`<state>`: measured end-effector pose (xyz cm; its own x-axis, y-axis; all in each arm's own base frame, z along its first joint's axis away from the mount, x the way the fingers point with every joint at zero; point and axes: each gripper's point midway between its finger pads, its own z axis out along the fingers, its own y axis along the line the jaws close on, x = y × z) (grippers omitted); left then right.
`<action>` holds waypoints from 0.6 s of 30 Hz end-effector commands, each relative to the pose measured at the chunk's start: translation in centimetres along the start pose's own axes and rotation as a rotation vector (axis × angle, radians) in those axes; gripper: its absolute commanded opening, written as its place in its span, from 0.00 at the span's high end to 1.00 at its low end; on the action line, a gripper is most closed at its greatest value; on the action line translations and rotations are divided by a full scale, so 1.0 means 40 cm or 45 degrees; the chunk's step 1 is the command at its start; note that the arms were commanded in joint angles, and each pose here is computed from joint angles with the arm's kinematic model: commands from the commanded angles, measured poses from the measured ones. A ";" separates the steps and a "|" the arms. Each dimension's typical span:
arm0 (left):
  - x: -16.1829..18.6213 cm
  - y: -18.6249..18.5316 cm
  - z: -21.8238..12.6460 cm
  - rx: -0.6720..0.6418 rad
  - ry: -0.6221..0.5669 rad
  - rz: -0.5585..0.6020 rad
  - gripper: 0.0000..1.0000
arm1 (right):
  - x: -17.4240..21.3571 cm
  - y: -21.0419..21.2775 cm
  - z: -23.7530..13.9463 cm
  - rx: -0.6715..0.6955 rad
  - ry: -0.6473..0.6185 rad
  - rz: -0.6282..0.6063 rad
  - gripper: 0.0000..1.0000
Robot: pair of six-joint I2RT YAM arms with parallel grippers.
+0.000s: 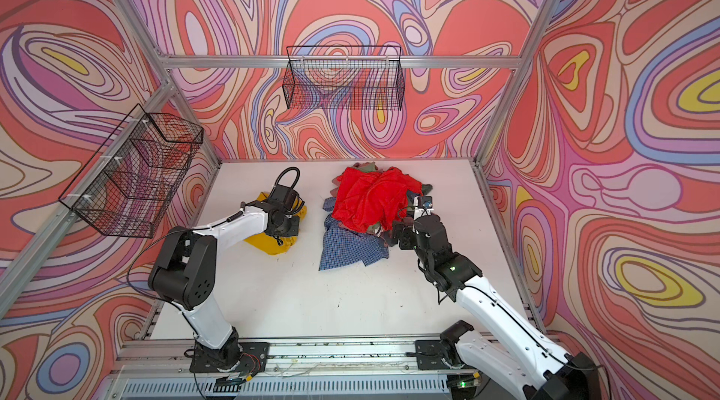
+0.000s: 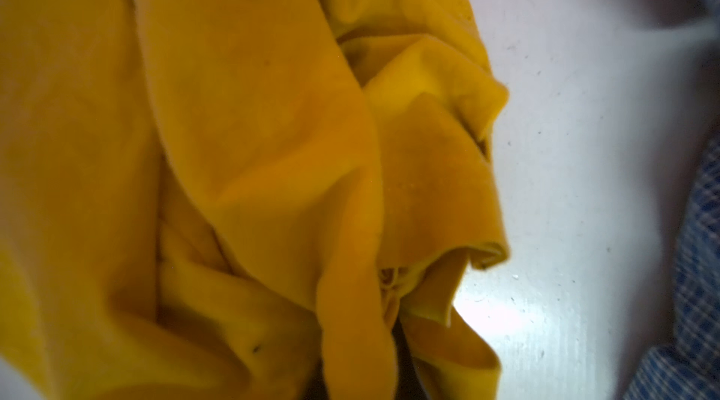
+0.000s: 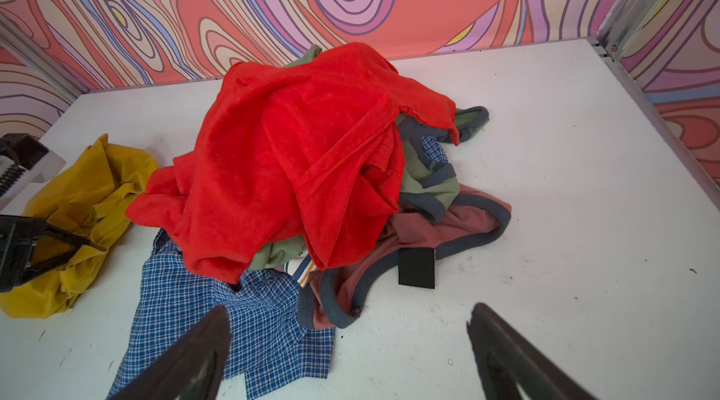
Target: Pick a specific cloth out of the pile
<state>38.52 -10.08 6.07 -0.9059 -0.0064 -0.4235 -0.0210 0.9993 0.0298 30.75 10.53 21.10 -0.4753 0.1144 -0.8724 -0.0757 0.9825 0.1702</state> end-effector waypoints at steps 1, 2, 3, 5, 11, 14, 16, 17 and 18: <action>-0.060 0.035 -0.070 -0.013 -0.146 -0.019 1.00 | -0.026 0.006 -0.008 -0.012 -0.025 0.023 0.02; -0.072 0.045 -0.084 -0.018 -0.173 -0.027 1.00 | -0.026 0.007 -0.007 -0.014 -0.025 0.025 0.02; -0.082 0.056 -0.095 -0.023 -0.193 -0.041 1.00 | -0.028 0.009 -0.007 -0.017 -0.026 0.027 0.01; -0.107 0.077 -0.119 -0.019 -0.236 -0.076 1.00 | -0.030 0.013 -0.005 -0.027 -0.026 0.030 0.02; -0.181 0.125 -0.173 -0.059 -0.354 -0.124 1.00 | -0.032 0.021 0.000 -0.041 -0.022 0.036 0.02; -0.225 0.155 -0.200 -0.146 -0.422 -0.116 1.00 | -0.031 0.021 0.001 -0.041 -0.020 0.036 0.01; -0.256 0.170 -0.218 -0.199 -0.471 -0.106 1.00 | -0.029 0.020 0.001 -0.041 -0.018 0.041 0.02; -0.271 0.177 -0.226 -0.224 -0.493 -0.102 1.00 | -0.027 0.020 0.002 -0.040 -0.018 0.041 0.02; -0.288 0.184 -0.232 -0.251 -0.518 -0.096 1.00 | -0.028 0.021 0.002 -0.042 -0.018 0.043 0.02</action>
<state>42.60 -4.34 16.05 -0.7462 -0.0610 -0.6629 -0.1491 0.9858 0.0770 30.87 11.07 20.90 -0.4894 0.1274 -0.8627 -0.0869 0.9772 0.1936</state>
